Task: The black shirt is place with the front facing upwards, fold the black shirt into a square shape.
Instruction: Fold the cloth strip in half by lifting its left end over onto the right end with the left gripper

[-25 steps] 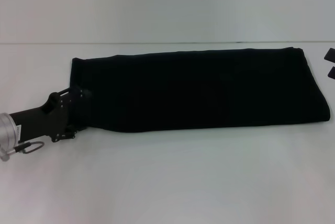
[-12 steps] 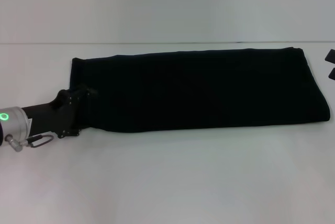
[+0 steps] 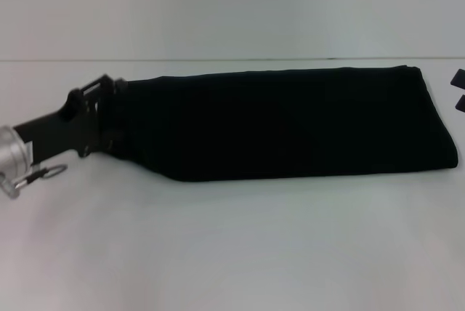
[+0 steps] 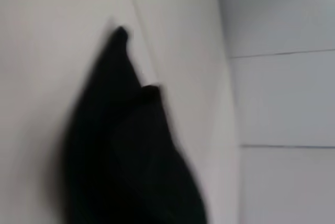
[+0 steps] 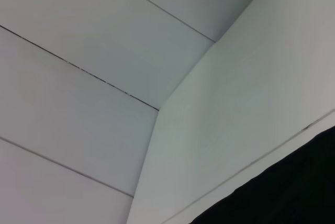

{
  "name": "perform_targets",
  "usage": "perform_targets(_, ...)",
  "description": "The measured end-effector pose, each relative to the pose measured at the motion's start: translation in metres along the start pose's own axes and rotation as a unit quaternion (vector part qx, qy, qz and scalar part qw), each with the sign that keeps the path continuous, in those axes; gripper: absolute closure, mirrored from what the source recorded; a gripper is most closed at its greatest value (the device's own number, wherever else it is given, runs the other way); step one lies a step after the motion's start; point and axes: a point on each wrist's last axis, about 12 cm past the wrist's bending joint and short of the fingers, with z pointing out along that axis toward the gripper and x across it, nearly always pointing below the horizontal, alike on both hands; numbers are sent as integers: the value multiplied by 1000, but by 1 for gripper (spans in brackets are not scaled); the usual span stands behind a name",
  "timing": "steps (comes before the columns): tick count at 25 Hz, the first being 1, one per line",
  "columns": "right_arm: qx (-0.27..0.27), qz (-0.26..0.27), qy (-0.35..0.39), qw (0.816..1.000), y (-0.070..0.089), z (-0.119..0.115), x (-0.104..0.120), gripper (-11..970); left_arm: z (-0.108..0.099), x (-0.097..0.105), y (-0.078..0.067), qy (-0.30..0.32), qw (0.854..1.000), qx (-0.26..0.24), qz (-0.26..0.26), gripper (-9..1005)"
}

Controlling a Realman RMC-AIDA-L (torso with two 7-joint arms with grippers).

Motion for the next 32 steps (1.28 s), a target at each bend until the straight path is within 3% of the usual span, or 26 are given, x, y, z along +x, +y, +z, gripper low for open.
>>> perform_targets(5,2,0,-1,1000,-1,-1,0,136,-13,6,22,18,998,-57,-33,64)
perform_targets(11,3,0,1,1000,-1,-1,0,136,-20,9,32,19,996,-73,-47,63)
perform_targets(23,5,1,0,1000,-3,-4,2,137,10,5,20,10,994,-107,-37,64)
perform_targets(32,4,3,1,1000,-3,-5,3,136,17,3,13,19,993,-117,-25,63)
